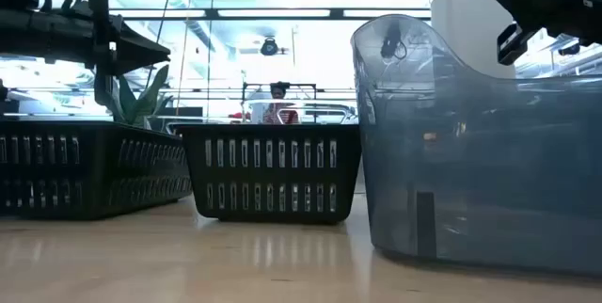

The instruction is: Stack baskets by color

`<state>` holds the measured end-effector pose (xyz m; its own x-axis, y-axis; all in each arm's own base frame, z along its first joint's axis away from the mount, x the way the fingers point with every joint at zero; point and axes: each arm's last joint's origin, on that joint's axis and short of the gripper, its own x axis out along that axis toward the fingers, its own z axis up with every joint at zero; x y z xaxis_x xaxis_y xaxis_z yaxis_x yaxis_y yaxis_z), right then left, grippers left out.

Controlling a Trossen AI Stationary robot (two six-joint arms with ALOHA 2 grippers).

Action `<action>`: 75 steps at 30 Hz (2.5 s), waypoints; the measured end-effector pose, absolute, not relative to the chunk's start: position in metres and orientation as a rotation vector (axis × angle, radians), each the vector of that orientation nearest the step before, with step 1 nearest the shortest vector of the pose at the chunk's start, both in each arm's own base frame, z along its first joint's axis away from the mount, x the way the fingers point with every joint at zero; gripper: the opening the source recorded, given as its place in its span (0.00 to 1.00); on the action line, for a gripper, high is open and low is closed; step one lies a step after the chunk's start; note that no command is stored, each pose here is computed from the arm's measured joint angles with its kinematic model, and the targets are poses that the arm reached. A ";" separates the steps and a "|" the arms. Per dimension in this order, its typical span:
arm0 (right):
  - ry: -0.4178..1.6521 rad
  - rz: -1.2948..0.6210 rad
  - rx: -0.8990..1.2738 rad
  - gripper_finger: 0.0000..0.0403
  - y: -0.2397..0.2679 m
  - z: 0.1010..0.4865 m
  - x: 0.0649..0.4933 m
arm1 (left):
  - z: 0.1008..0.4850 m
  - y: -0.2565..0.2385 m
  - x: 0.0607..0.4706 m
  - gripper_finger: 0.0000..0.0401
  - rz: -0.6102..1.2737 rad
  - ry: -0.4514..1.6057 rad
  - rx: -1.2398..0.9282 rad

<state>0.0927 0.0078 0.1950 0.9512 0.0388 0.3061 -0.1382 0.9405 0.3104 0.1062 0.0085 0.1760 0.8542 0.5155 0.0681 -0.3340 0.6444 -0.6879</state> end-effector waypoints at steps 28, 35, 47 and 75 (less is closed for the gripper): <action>-0.302 0.092 0.336 0.03 0.008 0.195 0.093 | 0.176 0.009 0.106 0.08 0.491 -0.270 -0.723; -0.302 0.092 0.335 0.03 0.008 0.195 0.093 | 0.176 0.009 0.106 0.07 0.490 -0.270 -0.723; -0.302 0.092 0.336 0.03 0.008 0.195 0.093 | 0.176 0.009 0.106 0.07 0.490 -0.270 -0.723; -0.302 0.092 0.336 0.03 0.008 0.195 0.093 | 0.176 0.009 0.106 0.09 0.490 -0.270 -0.723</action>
